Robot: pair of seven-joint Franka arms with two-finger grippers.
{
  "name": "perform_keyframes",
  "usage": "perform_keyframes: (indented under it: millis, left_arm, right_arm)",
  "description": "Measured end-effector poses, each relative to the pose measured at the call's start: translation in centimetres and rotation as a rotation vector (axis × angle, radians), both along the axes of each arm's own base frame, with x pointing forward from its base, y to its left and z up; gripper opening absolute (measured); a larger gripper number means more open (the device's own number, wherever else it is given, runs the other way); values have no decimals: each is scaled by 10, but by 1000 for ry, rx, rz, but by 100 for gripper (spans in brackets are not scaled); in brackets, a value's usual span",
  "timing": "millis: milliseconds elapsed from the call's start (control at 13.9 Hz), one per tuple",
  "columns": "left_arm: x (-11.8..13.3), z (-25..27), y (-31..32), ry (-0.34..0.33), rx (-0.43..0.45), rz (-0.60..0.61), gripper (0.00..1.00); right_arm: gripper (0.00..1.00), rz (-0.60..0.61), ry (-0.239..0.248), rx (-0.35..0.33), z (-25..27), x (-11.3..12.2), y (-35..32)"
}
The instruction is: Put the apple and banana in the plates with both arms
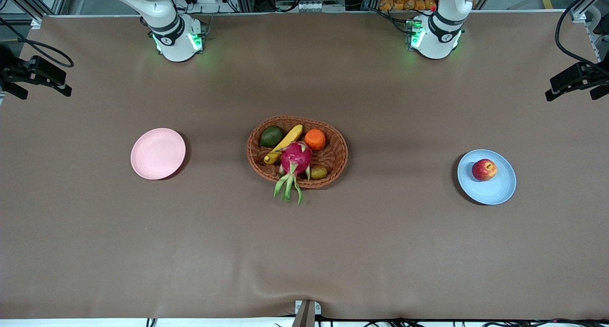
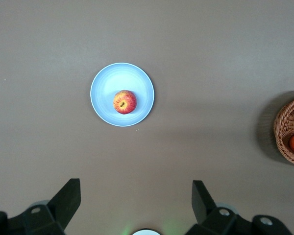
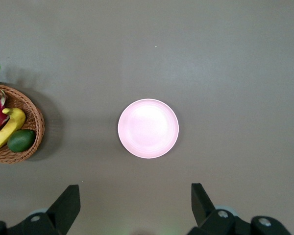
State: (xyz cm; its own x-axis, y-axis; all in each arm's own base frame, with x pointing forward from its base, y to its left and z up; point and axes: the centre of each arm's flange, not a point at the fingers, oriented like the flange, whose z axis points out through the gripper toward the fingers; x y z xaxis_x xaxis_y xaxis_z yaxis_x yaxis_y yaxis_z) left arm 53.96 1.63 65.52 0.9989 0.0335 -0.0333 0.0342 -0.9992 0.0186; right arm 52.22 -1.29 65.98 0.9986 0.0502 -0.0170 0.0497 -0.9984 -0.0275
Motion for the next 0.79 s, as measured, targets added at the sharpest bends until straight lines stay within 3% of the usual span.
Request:
perform_keyframes:
  millis: [794]
  left_arm:
    - [1,-1,0,3,0,0,100]
  right_arm:
    - [100,-5,-11,0,5,0,-3]
